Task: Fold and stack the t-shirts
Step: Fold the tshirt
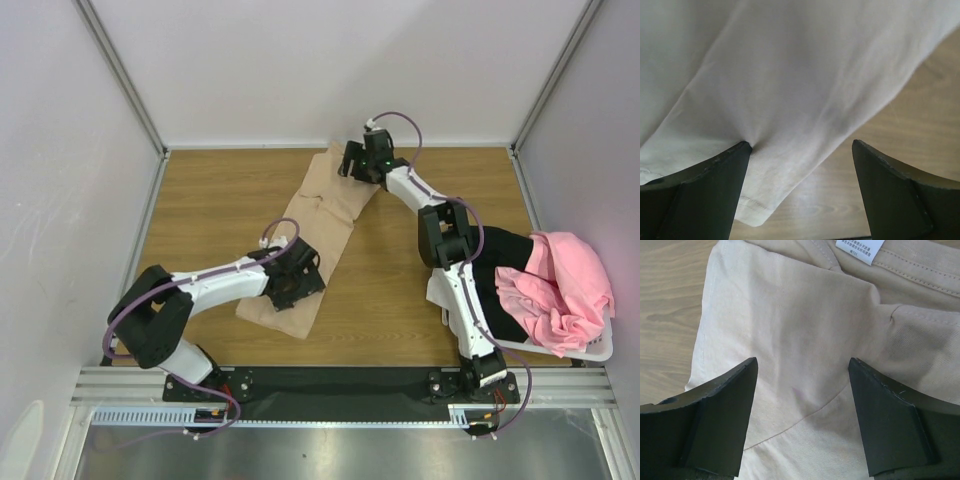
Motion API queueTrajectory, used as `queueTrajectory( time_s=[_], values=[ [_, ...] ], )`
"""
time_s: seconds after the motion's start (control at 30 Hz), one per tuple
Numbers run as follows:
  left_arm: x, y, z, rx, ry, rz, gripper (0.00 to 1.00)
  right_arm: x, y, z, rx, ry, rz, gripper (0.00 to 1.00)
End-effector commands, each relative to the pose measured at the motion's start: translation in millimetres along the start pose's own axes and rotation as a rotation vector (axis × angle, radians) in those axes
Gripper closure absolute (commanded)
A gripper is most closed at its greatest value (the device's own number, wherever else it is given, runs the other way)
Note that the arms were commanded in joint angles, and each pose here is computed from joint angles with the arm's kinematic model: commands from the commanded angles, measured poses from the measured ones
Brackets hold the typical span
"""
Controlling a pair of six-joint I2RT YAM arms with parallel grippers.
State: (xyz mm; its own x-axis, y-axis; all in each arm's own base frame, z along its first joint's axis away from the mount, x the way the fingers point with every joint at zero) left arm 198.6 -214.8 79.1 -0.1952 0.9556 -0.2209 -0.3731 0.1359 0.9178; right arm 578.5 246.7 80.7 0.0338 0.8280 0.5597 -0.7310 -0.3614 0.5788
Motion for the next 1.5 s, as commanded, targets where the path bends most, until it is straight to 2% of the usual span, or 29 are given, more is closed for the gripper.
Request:
queueTrajectory(
  time_s=[0.0, 0.17, 0.27, 0.33, 0.47, 0.63, 0.8, 0.87, 0.9, 0.93, 1.03, 1.23, 1.47],
  values=[
    [10.9, -3.3, -46.0, 0.122, -0.085, 0.050, 0.09, 5.1, -14.9, -61.2, 0.149, 0.021, -0.043, 0.20],
    [-4.3, 0.7, -81.1, 0.141, -0.297, -0.005, 0.10, 33.6, -21.6, -75.8, 0.156, 0.043, 0.024, 0.19],
    [-11.0, -4.6, -93.8, 0.167, -0.400, -0.031, 0.10, 48.5, -26.5, -77.0, 0.146, 0.038, 0.072, 0.14],
    [-17.1, -6.5, -96.4, 0.162, -0.433, -0.045, 0.10, 52.7, -32.0, -79.6, 0.152, 0.025, 0.108, 0.10],
    [-13.0, -3.4, -99.3, 0.140, -0.442, -0.060, 0.10, 77.4, -25.1, -50.7, 0.049, 0.065, 0.178, 0.00],
    [-18.3, 9.9, -93.3, 0.100, -0.487, -0.118, 0.10, 122.7, 6.8, -9.5, -0.056, 0.142, 0.323, 0.00],
    [-36.4, 61.8, -55.7, -0.095, -0.514, -0.188, 0.08, 159.0, 67.7, 32.5, -0.116, 0.167, 0.358, 0.00],
    [-29.0, 74.9, -39.1, -0.163, -0.498, -0.157, 0.06, 151.1, 77.4, 26.8, -0.080, 0.149, 0.307, 0.00],
    [-26.7, 87.8, -30.7, -0.198, -0.471, -0.185, 0.06, 157.7, 96.1, 34.0, -0.094, 0.124, 0.305, 0.00],
    [-21.8, 91.0, -25.9, -0.209, -0.454, -0.186, 0.05, 144.7, 92.0, 19.9, -0.052, 0.110, 0.262, 0.00],
    [-0.9, 96.5, -12.4, -0.264, -0.397, -0.196, 0.05, 133.5, 99.9, 13.2, -0.049, 0.078, 0.205, 0.00],
    [27.2, 88.2, -1.0, -0.297, -0.350, -0.210, 0.05, 106.6, 68.2, -24.3, 0.049, 0.063, 0.118, 0.00],
    [33.9, 65.4, -14.8, -0.220, -0.341, -0.212, 0.05, 84.8, 41.4, -46.3, 0.070, 0.068, 0.020, 0.00]
  ],
)
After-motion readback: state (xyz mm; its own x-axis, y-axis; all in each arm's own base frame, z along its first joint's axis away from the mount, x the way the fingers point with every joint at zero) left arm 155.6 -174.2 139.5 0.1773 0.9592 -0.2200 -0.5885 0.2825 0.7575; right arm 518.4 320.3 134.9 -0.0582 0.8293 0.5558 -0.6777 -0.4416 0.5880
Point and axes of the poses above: each gripper's point midway between its finger pads, its own y axis back along the fingers, its own x axis along the line the jaws close on, z = x × y, the point moved 6 cm from there along y, back along the fingers, and after that the axes turned 12 degrees about -y, right-handed, at the moved point
